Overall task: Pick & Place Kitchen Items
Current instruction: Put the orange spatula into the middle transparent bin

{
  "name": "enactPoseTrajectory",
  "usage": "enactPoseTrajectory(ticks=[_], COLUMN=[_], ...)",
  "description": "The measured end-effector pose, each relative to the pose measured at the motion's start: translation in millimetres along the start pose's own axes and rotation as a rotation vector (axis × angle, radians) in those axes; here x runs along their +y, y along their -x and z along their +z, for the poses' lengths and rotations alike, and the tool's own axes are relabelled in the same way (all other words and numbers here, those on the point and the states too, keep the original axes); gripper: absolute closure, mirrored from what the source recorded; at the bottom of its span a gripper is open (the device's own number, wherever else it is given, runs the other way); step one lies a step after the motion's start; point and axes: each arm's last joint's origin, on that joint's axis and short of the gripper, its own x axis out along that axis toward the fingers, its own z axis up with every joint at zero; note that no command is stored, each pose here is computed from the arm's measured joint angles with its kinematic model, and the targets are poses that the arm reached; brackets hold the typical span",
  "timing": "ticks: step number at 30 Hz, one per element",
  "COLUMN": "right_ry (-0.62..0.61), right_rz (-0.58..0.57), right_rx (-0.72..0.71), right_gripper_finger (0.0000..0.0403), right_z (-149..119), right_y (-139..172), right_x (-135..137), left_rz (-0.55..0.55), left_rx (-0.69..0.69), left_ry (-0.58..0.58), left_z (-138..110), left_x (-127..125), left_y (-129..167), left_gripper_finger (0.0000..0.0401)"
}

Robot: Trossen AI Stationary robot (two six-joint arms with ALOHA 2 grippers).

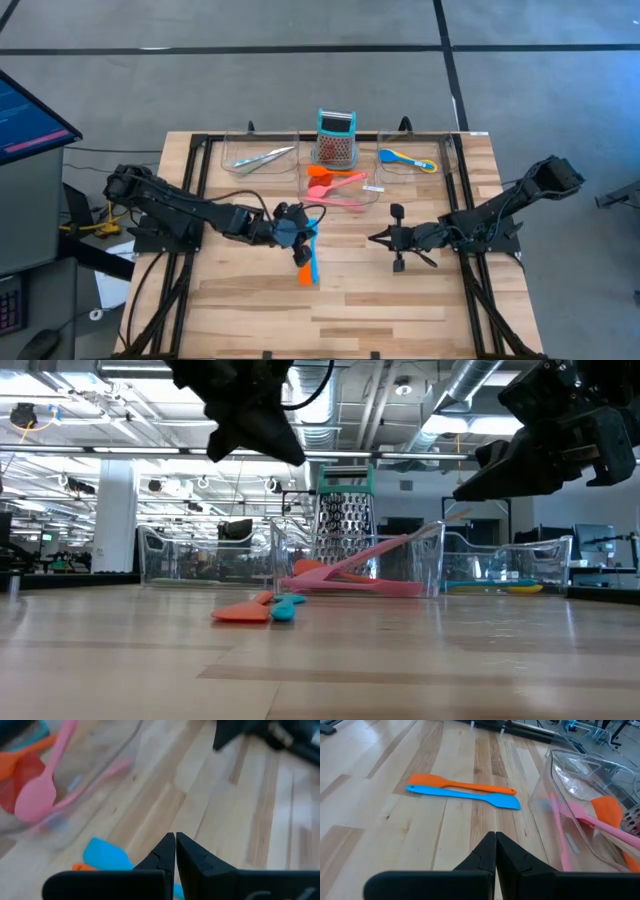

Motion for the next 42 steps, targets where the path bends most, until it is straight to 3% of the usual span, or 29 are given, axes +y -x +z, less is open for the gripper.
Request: enactPoseTrajectory(ticks=[6,17,23,32,42], right_ry=[0.077,0.064,0.068,0.077,0.031], right_rz=[0.0,-0.002,0.0,0.001,-0.001], right_rx=[0.007,0.009,0.018,0.07,0.086], right_gripper_finger=[0.0403,0.0403,0.0403,0.0403,0.0403], right_z=[-1,-1,-2,-7,-9], right_y=[0,0,0,0,0], right_x=[0,0,0,0,0], left_rz=[-0.02,0.04,0.125,0.083,0.095], left_rx=[-0.071,-0.093,-0.163,-0.218,-0.228], left_ry=[0.051,0.08,0.239,0.268,0.162], left_z=[13,25,28,42,93], left_x=[4,26,36,12,-15], left_y=[-4,-13,-16,-7,3], left_gripper_finger=[0.0398,0.0398,0.0398,0.04,0.04])
